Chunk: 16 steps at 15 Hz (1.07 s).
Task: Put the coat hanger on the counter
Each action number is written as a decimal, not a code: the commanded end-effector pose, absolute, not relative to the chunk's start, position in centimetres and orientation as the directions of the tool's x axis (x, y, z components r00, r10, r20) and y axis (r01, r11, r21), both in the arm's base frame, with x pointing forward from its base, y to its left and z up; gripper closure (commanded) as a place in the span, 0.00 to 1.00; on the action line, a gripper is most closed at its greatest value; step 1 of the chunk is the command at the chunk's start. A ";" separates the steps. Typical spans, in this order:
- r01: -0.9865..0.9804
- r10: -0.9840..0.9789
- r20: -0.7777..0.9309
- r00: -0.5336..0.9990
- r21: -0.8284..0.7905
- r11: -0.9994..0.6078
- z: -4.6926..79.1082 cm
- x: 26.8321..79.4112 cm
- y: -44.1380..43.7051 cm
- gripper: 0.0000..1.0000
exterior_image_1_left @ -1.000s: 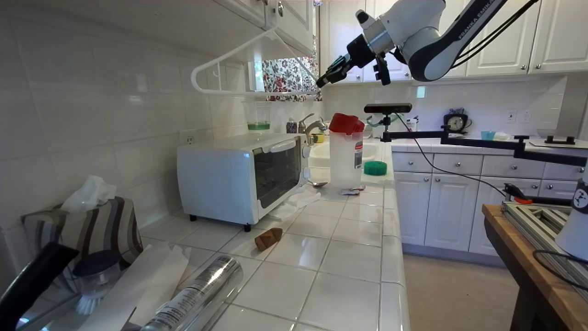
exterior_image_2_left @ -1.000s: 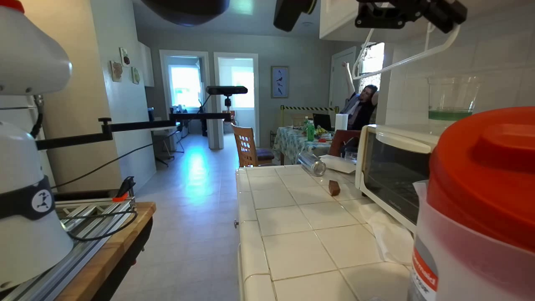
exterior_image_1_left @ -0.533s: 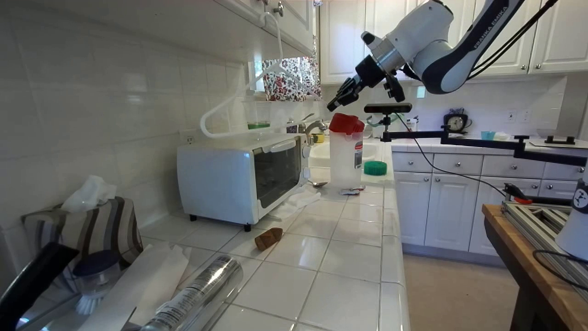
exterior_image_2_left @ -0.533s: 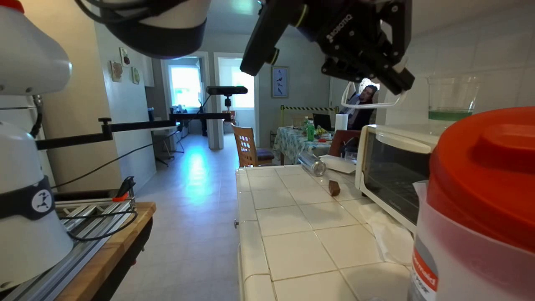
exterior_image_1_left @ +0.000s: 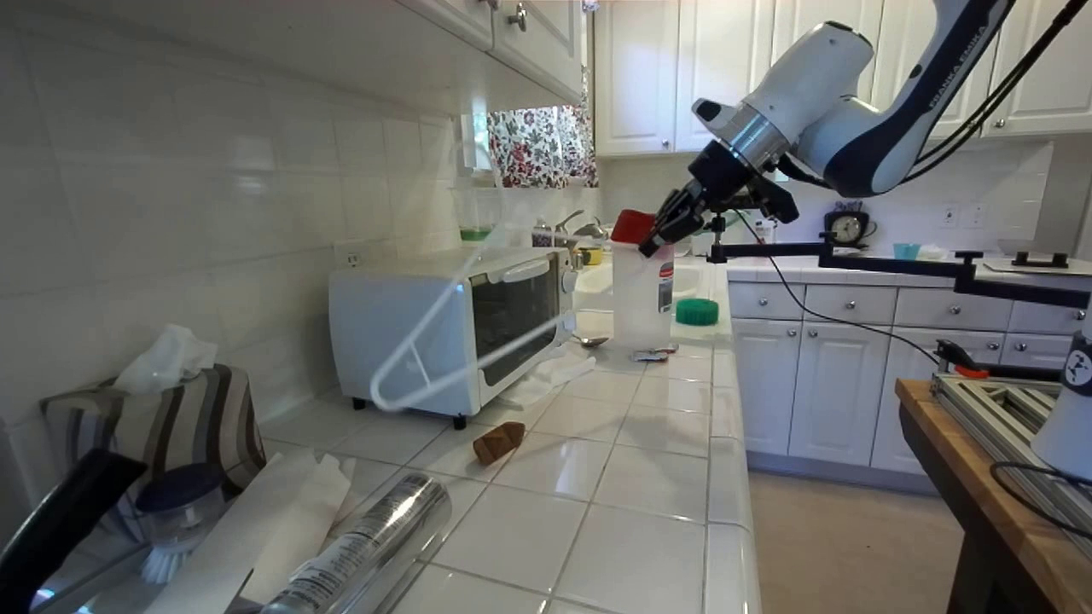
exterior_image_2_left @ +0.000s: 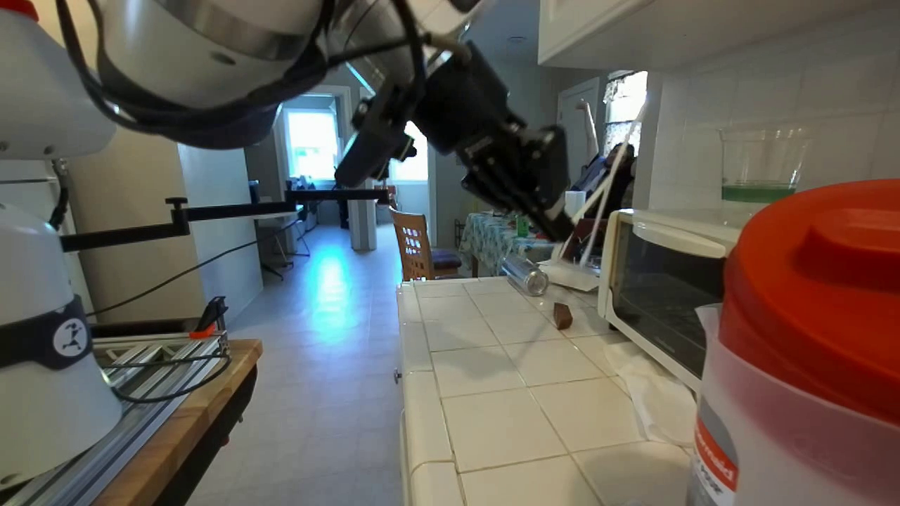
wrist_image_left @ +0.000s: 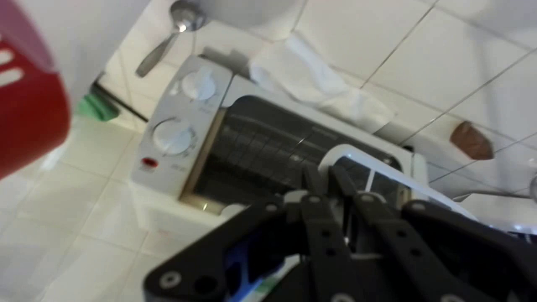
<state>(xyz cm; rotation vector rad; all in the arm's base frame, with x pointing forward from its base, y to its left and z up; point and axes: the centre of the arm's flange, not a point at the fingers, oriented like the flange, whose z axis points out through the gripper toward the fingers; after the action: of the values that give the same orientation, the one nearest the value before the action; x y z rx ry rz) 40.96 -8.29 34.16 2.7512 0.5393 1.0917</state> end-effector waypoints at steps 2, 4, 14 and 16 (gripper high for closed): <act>0.303 0.299 0.588 0.751 0.095 -0.948 35.0 39.2 -9.0 0.97; 0.290 0.283 0.560 0.778 0.080 -0.954 33.9 38.8 -9.4 0.97; 0.199 0.229 0.566 0.792 0.116 -0.973 33.9 38.9 -10.9 0.65; 0.177 0.209 0.587 0.782 0.112 -0.978 34.3 39.3 -10.7 0.59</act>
<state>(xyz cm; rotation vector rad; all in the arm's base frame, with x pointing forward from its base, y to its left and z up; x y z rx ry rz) 38.53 -10.57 30.82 2.9137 0.3476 0.9459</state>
